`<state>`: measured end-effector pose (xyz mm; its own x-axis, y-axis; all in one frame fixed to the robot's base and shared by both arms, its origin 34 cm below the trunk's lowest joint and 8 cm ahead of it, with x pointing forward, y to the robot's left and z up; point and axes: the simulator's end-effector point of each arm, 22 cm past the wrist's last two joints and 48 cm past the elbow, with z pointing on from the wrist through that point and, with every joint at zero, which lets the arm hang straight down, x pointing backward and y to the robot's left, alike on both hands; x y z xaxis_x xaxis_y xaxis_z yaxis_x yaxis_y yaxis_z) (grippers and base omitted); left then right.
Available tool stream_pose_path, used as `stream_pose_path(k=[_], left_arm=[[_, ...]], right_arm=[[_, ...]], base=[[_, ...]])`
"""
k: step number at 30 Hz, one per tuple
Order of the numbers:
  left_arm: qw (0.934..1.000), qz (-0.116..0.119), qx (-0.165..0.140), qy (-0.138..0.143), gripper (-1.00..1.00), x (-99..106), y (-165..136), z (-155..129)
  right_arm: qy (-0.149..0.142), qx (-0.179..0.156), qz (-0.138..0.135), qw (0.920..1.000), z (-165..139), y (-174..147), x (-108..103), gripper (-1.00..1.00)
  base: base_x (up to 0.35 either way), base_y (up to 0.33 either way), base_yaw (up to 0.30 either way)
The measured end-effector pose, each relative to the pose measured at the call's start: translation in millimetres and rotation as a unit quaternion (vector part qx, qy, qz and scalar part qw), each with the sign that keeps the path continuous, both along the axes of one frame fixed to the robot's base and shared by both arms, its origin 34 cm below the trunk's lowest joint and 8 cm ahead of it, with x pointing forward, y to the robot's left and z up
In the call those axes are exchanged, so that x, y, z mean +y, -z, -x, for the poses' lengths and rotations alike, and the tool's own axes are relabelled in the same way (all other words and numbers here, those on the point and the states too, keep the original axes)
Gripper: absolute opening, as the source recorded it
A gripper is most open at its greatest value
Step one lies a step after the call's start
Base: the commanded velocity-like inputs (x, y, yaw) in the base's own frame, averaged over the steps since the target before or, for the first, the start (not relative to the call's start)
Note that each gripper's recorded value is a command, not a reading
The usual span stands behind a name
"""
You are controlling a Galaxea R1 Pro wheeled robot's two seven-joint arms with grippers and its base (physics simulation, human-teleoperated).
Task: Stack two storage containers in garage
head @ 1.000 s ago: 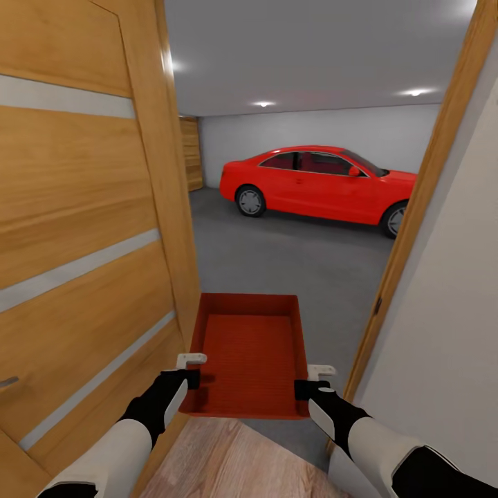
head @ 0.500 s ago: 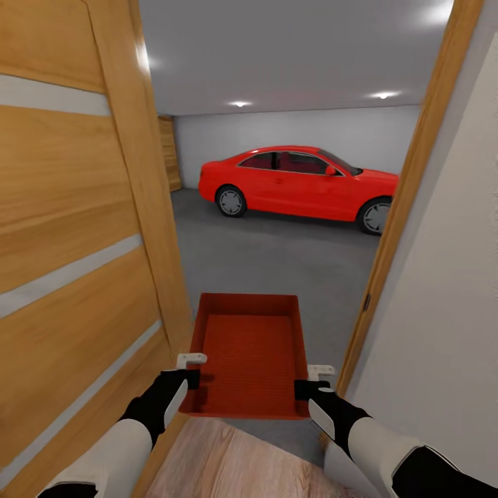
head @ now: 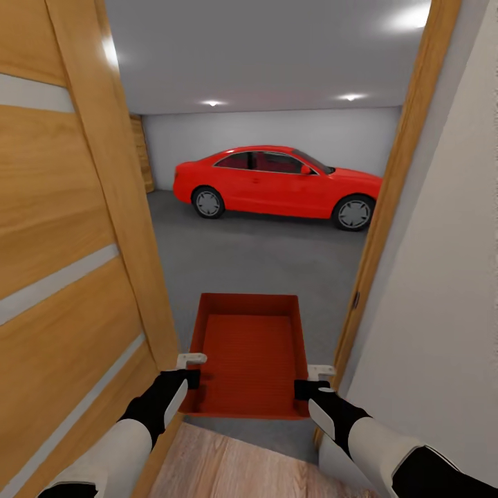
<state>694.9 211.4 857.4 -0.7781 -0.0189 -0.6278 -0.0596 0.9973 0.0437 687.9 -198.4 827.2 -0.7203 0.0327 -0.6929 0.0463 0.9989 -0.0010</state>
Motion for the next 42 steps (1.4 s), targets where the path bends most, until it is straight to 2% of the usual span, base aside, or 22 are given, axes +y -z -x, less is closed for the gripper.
stream_pose_path(k=[30, 42], left_arm=[[1.0000, 0.000, 0.000, 0.000, -1.00, 0.2, 0.1, 0.0], [1.0000, 0.000, 0.000, 0.000, -1.00, 0.6, 0.0, 0.0]], right_arm=[[0.000, 0.000, 0.000, 1.0000, 0.1, 0.0, 0.2, -1.00], [0.000, 0.000, 0.000, 1.0000, 0.1, 0.0, 0.6, -1.00]], base=[[0.093, 0.167, -0.227], [0.094, 0.165, -0.012]])
